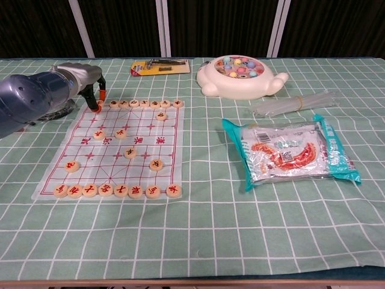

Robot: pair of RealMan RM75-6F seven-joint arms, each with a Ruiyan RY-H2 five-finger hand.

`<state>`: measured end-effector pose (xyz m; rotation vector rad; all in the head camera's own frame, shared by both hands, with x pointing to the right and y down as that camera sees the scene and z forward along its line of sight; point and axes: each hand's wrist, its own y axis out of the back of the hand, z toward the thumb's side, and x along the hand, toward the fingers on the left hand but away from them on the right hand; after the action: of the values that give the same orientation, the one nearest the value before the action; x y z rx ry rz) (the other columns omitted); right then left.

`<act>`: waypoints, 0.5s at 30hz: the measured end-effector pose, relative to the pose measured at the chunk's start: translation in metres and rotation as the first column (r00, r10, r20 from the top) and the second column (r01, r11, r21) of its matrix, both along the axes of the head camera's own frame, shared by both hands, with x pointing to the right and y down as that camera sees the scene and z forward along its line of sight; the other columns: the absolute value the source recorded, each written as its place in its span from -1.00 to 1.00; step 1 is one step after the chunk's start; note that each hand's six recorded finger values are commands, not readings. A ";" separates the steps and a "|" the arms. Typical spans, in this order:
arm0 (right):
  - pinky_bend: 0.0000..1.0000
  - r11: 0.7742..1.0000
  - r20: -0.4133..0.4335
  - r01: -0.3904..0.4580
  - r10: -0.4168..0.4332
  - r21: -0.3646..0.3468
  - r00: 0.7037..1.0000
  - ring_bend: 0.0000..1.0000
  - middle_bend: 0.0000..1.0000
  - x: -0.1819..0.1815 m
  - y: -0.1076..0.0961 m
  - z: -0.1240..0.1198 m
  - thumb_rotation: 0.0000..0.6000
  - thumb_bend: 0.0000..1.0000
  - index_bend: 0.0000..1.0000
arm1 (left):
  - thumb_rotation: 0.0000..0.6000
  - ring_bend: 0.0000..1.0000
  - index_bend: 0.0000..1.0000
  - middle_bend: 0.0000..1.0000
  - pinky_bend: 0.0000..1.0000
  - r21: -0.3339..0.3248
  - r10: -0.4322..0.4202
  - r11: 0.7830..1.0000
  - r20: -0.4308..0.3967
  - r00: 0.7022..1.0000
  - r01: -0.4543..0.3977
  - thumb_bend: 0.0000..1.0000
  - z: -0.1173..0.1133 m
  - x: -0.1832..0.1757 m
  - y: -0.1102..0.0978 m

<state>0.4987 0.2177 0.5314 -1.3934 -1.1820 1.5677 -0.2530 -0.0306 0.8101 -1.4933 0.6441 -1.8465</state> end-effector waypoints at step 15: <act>-1.00 1.000 0.007 -0.002 0.002 0.015 1.000 -1.00 -1.00 0.000 -0.001 -0.001 1.00 -0.31 -1.00 | 1.00 0.78 -0.03 0.90 0.94 0.005 -0.001 1.000 -0.002 1.000 0.001 -0.25 0.000 0.000 0.000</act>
<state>0.4987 0.2163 0.5308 -1.3896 -1.1972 1.5539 -0.2534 -0.0308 0.8097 -1.4920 0.6506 -1.8428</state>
